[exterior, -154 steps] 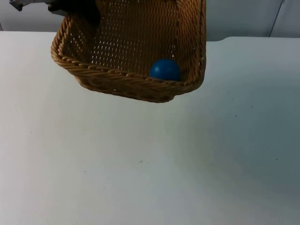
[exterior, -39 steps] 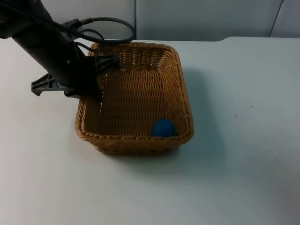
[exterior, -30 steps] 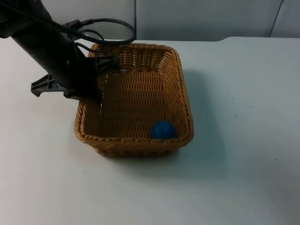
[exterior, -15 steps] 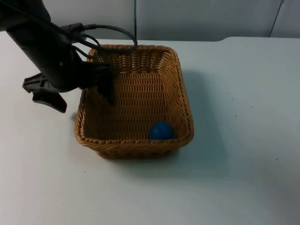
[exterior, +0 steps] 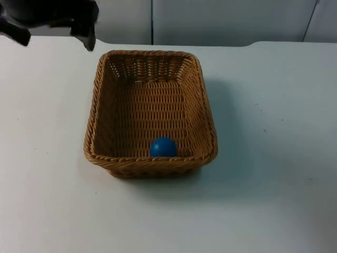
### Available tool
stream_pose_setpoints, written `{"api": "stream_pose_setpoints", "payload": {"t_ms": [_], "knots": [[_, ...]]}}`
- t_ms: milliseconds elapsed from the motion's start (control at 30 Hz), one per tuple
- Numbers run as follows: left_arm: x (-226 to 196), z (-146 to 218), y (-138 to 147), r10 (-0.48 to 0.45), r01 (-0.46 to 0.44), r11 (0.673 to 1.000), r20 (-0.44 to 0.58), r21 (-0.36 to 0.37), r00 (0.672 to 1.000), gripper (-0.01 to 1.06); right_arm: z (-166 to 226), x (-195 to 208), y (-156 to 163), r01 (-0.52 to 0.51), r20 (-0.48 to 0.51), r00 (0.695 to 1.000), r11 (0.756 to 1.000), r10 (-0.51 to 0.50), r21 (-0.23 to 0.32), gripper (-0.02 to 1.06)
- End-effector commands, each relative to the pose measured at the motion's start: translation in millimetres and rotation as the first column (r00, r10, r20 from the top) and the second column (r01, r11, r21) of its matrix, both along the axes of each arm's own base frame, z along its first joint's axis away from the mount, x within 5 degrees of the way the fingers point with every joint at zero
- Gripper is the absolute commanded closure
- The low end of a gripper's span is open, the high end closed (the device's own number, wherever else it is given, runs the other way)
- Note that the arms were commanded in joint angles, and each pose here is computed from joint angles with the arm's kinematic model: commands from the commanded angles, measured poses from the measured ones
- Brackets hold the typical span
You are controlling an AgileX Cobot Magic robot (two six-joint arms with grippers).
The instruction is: Pick up the basket with the left hand and place the ball into the basket with the right hand.
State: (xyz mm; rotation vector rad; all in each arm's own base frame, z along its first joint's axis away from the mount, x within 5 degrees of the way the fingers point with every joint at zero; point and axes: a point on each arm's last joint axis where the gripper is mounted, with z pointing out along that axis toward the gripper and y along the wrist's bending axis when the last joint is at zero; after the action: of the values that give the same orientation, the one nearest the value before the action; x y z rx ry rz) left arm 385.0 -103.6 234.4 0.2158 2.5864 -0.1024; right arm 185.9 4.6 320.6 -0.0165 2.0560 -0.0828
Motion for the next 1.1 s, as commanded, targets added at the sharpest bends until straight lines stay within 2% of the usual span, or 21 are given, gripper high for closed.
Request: {"api": "stream_pose_setpoints", "payload": {"t_ms": [0,267,633,900,1067], "knots": [[-8.3,20.8,3.0,-0.006,0.006,1.0,0.036,0.022,0.999,0.0,0.8,0.9,1.2,-0.009,0.017,1.0,1.0,0.008,0.001,0.0],[-38.2,73.9,12.2,-0.005,0.004,1.0,0.104,0.014,0.995,0.0,6.7,3.7,3.7,-0.034,0.089,0.996,0.999,0.033,0.011,0.0],[-77.5,122.9,23.7,0.005,-0.005,1.0,0.164,-0.002,0.986,0.0,8.0,4.3,4.4,-0.039,0.105,0.994,0.999,0.037,0.02,0.0],[-109.0,144.8,33.0,-0.04,0.035,0.999,0.215,0.029,0.976,0.0,13.8,-16.4,-0.7,-0.002,0.08,0.997,1.0,0.0,0.016,0.0],[-144.7,135.7,42.7,-0.035,0.031,0.999,0.233,0.019,0.972,0.0,19.9,-39.2,-5.6,0.032,0.073,0.997,0.999,-0.033,0.015,0.0]]}}
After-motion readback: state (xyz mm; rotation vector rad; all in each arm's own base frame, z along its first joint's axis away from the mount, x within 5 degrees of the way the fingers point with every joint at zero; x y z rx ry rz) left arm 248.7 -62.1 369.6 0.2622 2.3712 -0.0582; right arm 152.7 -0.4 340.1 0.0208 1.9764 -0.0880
